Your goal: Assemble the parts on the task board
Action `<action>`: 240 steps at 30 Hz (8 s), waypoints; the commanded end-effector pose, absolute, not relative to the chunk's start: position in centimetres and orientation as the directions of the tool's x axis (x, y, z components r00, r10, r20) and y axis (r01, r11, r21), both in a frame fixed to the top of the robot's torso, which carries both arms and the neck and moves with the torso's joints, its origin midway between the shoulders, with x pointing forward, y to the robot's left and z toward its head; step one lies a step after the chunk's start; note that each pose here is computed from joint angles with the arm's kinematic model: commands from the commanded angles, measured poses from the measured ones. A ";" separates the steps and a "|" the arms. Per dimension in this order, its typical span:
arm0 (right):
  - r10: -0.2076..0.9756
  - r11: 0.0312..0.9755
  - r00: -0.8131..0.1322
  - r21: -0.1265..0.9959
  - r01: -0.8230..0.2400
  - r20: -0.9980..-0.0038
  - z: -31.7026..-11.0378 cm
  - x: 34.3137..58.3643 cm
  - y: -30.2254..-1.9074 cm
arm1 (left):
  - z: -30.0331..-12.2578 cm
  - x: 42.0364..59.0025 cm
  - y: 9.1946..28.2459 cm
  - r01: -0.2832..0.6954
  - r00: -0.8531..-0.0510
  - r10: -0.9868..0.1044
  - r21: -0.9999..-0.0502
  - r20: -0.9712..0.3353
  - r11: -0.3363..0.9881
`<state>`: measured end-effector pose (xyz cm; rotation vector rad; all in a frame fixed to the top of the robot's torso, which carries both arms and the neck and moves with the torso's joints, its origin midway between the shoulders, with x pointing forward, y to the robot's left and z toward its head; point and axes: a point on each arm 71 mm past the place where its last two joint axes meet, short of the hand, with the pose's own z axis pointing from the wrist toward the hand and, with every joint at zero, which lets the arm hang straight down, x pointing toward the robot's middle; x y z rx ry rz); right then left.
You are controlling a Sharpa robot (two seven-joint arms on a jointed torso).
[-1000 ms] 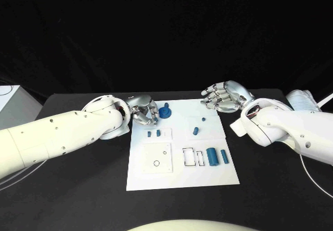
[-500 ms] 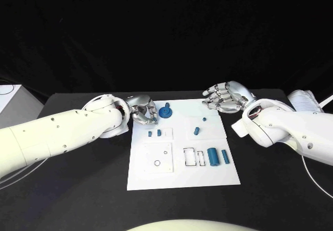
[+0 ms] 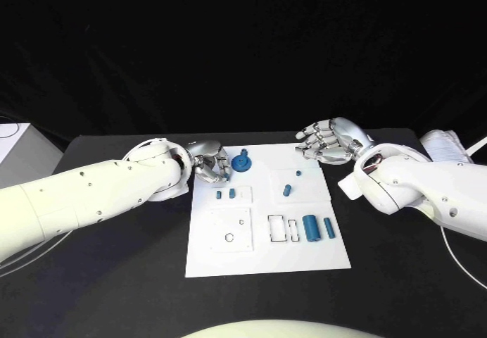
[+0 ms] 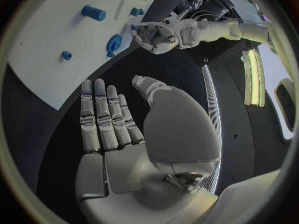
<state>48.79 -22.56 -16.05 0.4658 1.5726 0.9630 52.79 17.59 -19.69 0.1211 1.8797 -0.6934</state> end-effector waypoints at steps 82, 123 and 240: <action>0.743 0.580 -0.254 0.785 -0.218 -0.620 -16.1 48.7 -22.6 | -20.6 52.8 17.1 0.379 -0.467 -0.195 -0.395 -0.862 0.837; 0.168 0.876 -0.207 0.242 -0.417 -0.964 -17.3 50.0 -23.4 | -17.7 53.1 23.5 0.181 -0.455 -0.707 -0.834 -0.541 0.521; 0.368 0.743 -0.060 0.332 -0.581 -0.928 -17.1 44.6 -16.2 | -15.6 51.2 26.8 0.101 -0.433 -0.893 -0.991 -0.123 0.088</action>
